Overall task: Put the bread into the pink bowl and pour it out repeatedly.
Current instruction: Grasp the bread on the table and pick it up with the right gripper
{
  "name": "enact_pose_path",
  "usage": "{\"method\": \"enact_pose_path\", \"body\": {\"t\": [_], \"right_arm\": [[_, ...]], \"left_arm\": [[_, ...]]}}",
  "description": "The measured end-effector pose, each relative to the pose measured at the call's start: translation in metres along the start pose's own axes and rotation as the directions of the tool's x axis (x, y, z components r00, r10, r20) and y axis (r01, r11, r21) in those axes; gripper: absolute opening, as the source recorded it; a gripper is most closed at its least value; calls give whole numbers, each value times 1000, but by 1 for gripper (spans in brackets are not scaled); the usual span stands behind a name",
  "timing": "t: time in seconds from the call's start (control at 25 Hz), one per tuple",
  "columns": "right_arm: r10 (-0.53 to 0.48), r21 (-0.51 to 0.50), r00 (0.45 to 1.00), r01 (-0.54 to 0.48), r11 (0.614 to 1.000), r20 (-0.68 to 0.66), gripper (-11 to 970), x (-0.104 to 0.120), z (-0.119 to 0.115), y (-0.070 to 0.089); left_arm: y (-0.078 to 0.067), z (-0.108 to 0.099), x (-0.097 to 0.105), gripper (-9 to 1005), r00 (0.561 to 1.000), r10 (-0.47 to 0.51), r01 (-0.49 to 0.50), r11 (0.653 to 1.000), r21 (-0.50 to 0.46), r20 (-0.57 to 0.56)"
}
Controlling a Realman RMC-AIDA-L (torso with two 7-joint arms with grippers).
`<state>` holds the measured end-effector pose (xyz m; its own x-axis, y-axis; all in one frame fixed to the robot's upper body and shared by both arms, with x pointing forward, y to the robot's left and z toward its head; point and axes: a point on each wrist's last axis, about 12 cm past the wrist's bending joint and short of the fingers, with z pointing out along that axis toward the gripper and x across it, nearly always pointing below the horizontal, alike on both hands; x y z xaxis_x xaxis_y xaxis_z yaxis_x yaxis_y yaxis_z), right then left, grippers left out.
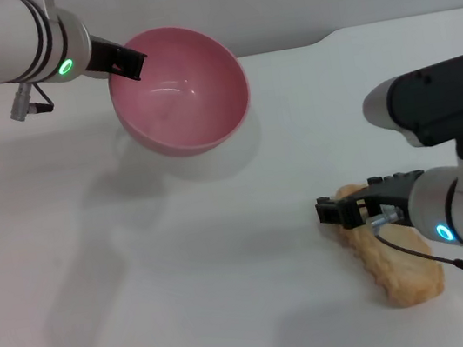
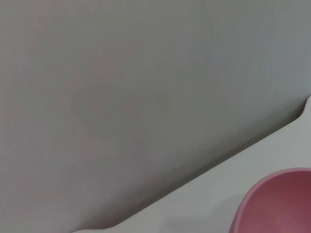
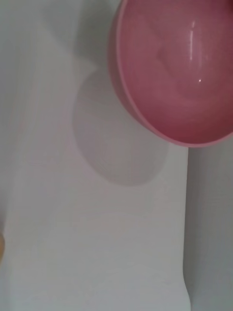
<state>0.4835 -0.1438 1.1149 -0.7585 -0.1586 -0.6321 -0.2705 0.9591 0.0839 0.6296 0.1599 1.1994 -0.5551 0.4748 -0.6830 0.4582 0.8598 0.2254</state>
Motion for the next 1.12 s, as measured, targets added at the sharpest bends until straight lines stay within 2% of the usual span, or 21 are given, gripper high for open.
{"method": "enact_pose_path", "body": {"t": [0.52, 1.12], "right_arm": [[-15, -16, 999, 14, 1000, -48, 759, 4, 24, 5], [17, 29, 995, -14, 999, -100, 754, 12, 42, -7]], "left_arm": [[-1, 2, 0, 46, 1000, 13, -13, 1000, 0, 1], [-1, 3, -1, 47, 1000, 17, -17, 1000, -1, 6]]}}
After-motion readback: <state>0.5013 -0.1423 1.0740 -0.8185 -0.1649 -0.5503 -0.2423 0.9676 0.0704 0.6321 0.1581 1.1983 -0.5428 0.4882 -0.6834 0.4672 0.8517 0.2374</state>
